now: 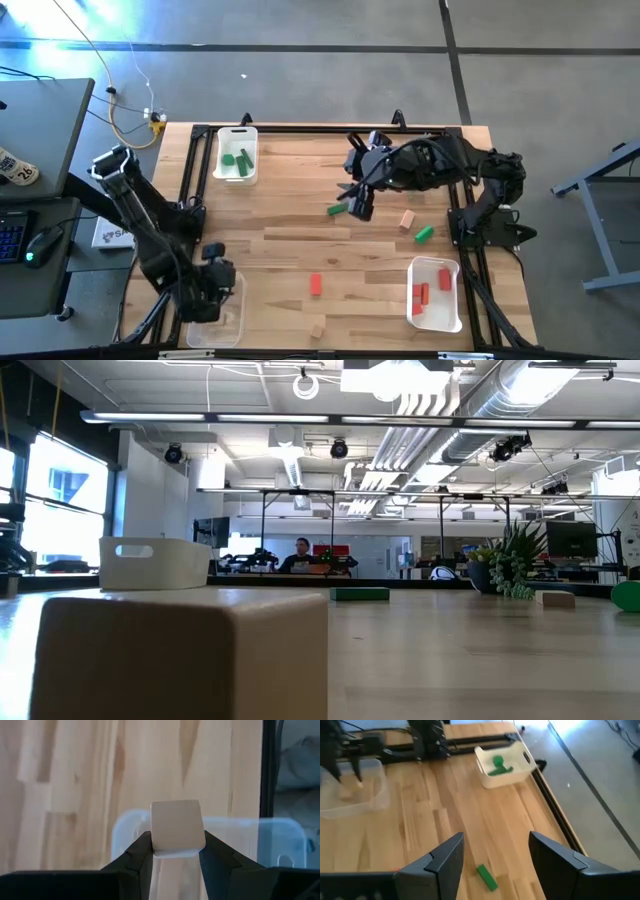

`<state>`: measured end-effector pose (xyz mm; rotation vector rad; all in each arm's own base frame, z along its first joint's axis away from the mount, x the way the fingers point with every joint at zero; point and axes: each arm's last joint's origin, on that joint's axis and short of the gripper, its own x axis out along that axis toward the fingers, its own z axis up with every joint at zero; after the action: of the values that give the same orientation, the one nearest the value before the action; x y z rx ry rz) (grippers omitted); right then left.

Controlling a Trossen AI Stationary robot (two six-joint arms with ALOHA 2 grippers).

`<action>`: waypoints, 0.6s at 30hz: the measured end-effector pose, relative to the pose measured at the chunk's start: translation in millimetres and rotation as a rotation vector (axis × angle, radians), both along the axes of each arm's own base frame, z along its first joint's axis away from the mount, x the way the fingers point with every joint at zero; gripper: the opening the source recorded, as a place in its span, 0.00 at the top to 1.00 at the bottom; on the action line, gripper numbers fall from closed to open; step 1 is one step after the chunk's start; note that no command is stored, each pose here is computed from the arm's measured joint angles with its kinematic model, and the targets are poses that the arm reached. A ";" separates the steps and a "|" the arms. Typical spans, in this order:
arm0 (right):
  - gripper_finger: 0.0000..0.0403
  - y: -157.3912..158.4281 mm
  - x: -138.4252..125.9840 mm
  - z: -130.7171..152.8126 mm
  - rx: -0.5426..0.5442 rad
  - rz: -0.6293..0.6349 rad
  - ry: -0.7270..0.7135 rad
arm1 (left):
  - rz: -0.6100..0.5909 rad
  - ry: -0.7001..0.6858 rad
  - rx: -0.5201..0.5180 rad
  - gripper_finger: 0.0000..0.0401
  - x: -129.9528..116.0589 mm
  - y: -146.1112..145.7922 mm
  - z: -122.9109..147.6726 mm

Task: Sort & place blocks by color
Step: Put the brown block into the transparent bin

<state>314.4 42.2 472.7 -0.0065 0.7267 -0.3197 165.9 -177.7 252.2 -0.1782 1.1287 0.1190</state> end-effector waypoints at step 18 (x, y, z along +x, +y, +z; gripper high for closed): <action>0.48 -28.1 -14.6 -13.8 0.076 -0.134 0.203 | -0.020 0.260 -0.005 0.67 -4.5 -32.3 -42.3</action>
<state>299.8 14.1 458.9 0.0834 0.9428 -0.4234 161.4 -210.0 209.9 -0.1586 1.3899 0.1238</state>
